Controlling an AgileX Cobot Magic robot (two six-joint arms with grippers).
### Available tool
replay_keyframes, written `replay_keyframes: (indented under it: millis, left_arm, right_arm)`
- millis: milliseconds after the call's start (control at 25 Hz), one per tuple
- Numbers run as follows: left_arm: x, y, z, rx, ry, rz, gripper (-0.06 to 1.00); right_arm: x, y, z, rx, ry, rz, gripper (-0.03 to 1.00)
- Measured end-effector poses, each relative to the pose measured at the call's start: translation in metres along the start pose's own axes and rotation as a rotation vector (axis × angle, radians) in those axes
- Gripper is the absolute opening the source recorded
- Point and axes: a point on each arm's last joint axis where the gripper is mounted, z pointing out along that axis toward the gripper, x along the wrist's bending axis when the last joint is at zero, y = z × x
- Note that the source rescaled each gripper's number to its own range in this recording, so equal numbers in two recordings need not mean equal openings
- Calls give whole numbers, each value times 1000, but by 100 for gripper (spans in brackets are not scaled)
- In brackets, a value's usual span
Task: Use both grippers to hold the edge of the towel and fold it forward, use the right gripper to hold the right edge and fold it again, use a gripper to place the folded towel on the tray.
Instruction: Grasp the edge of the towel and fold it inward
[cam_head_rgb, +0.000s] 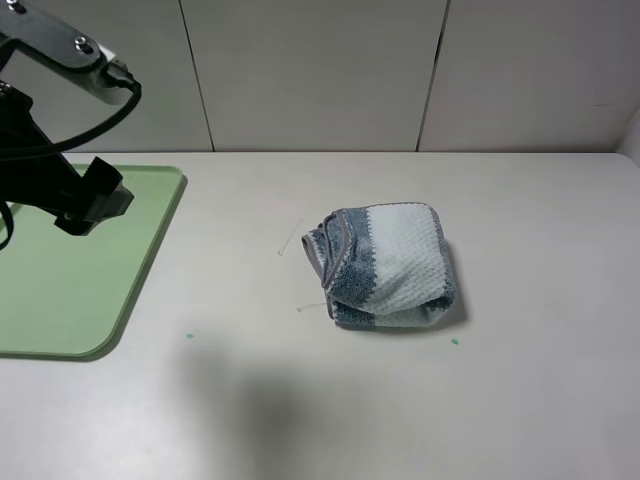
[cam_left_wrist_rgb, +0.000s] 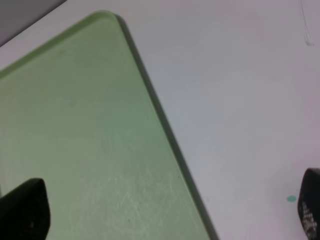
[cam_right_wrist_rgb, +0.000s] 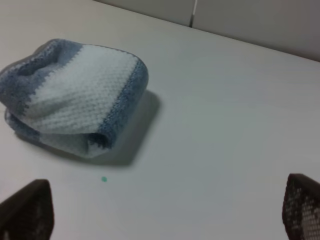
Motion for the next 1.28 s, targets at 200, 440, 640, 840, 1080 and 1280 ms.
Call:
replay_keyframes:
  millis: [200,440,640,840,1080,1280]
  left_arm:
    - [0,0,0,0,0,0,100]
    - [0,0,0,0,0,0,100]
    - [0,0,0,0,0,0,100]
    - [0,0,0,0,0,0,100]
    - [0,0,0,0,0,0,100]
    - [0,1,0,-6,-3,0,100]
  right_arm:
    - [0,0,0,0,3,-8,100]
    - [1,0,0,-1,11,-3,100]
    - [1,0,0,-2,13,-2,100]
    - [1,0,0,-2,13,-2,100]
    - [2,0,0,-2,17,1,100]
    - [2,0,0,-2,18,2,100]
